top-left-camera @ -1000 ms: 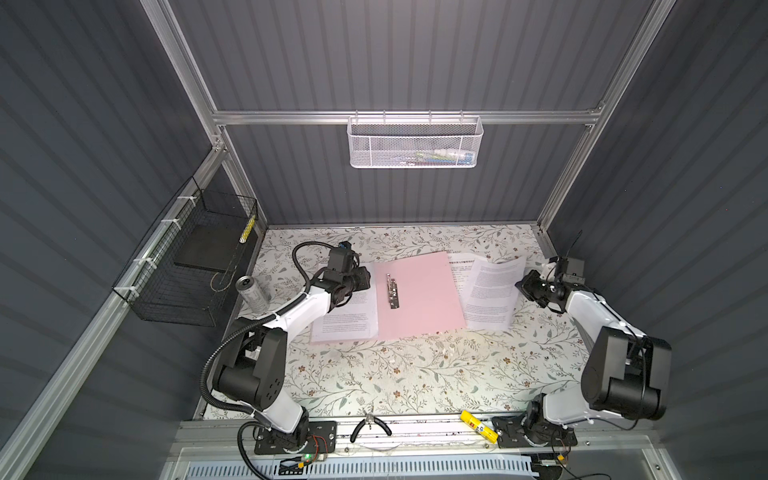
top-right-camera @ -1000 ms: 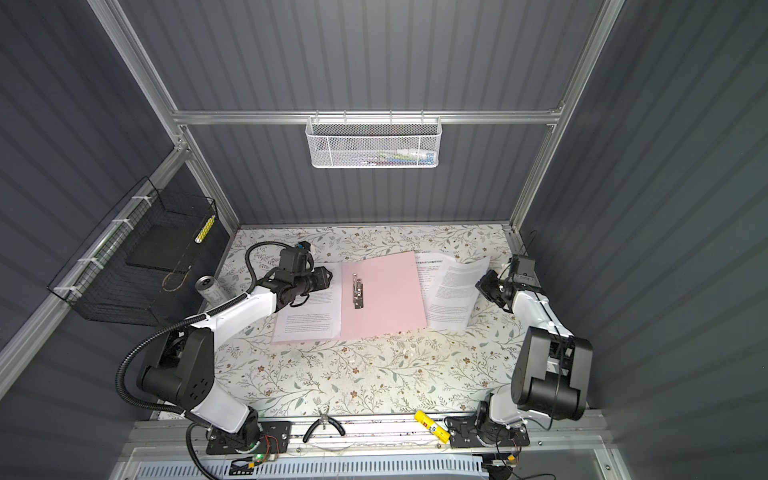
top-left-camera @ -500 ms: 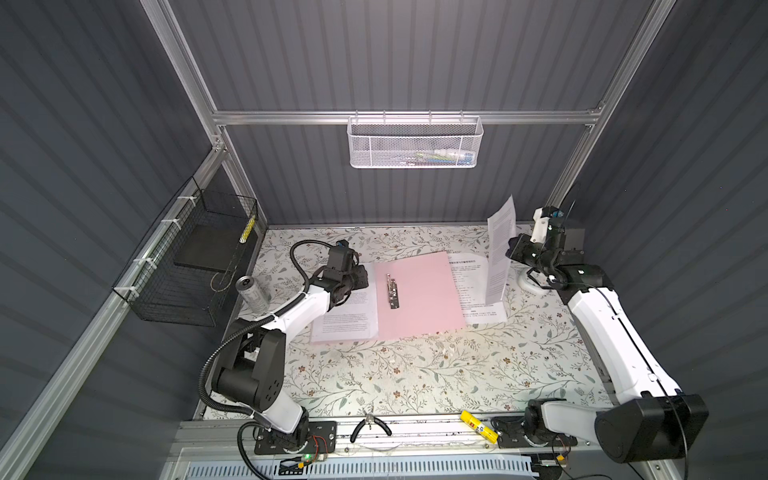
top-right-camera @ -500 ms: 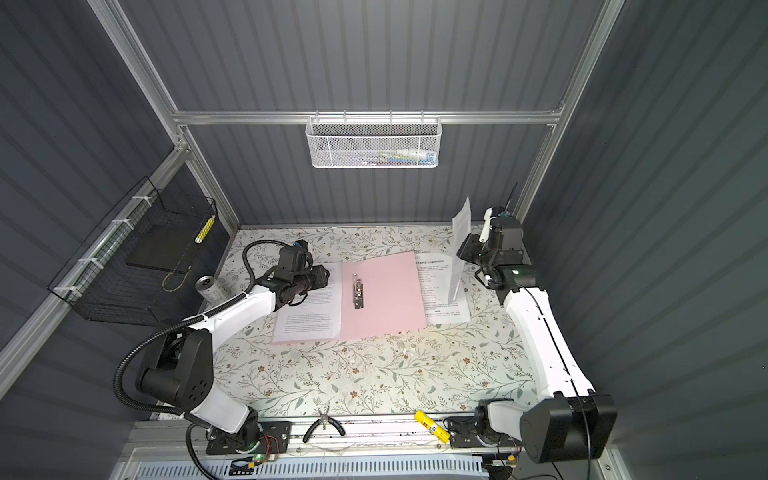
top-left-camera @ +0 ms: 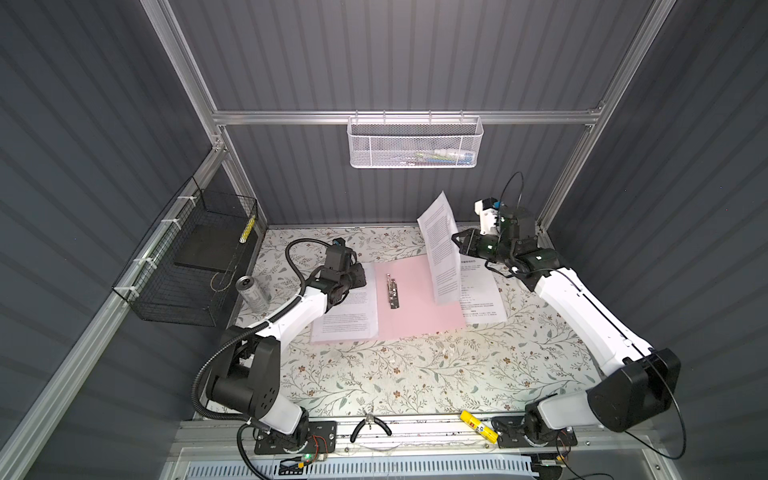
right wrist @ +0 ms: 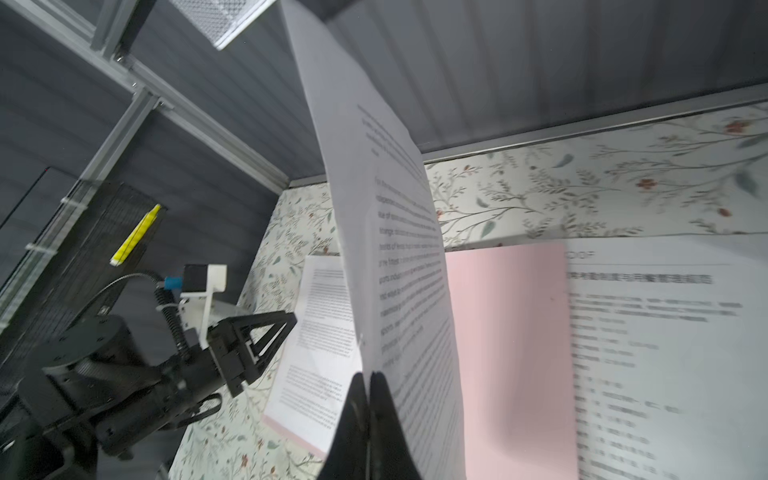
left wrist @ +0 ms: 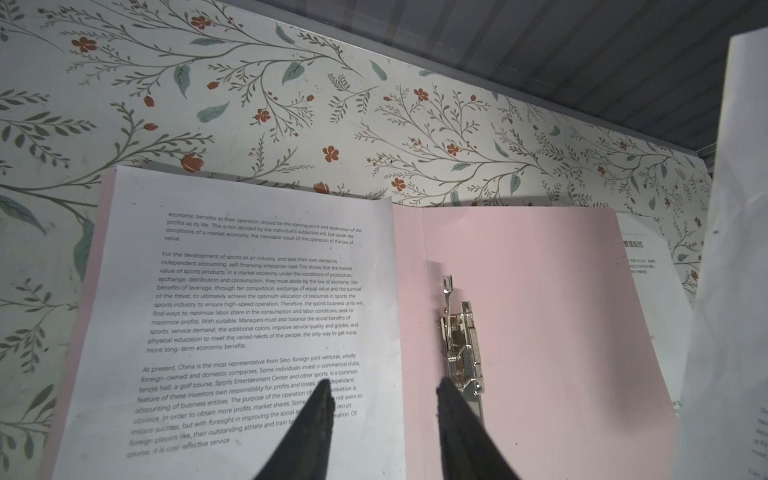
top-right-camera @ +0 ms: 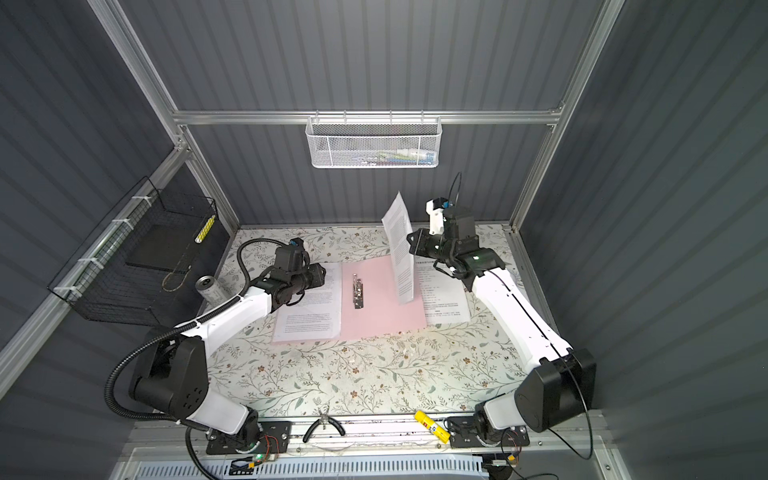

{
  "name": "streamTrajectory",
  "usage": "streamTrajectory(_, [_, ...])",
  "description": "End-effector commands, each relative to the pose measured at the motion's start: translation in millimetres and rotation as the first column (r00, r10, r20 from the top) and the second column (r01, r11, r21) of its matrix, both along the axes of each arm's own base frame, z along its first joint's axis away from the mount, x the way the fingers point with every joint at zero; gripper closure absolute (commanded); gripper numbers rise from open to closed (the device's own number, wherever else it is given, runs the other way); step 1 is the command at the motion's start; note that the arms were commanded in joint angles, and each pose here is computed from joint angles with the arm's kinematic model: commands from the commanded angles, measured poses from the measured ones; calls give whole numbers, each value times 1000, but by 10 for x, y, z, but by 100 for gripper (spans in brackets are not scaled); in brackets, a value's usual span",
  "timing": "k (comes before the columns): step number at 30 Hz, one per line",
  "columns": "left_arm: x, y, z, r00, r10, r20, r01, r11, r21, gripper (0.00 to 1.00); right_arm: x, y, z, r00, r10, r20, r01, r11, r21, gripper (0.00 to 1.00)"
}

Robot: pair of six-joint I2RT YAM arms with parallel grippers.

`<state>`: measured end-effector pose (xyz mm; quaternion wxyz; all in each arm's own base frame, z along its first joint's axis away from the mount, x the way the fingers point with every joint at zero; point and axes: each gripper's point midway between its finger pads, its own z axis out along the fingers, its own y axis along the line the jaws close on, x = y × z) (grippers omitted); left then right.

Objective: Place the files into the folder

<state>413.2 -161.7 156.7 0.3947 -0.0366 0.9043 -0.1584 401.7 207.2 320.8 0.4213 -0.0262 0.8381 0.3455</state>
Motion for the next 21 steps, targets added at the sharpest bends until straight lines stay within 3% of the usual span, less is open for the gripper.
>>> streamTrajectory(1, [-55,81,10,1000,10,0,-10,999,32,57,-9,195,218,996,70,59,-72,997,42,100])
streamTrajectory(9, [-113,109,48,1000,12,10,-13,1000,28,57,176,308,-339,982,160,-105,-156,987,38,100])
streamTrajectory(14, [-122,111,15,1000,10,5,-11,999,31,57,413,38,-1054,946,110,-305,-81,991,105,100])
streamTrajectory(21, [-146,93,-94,1000,6,-14,-5,1000,19,57,492,-208,-1900,889,60,-455,-21,996,90,100])
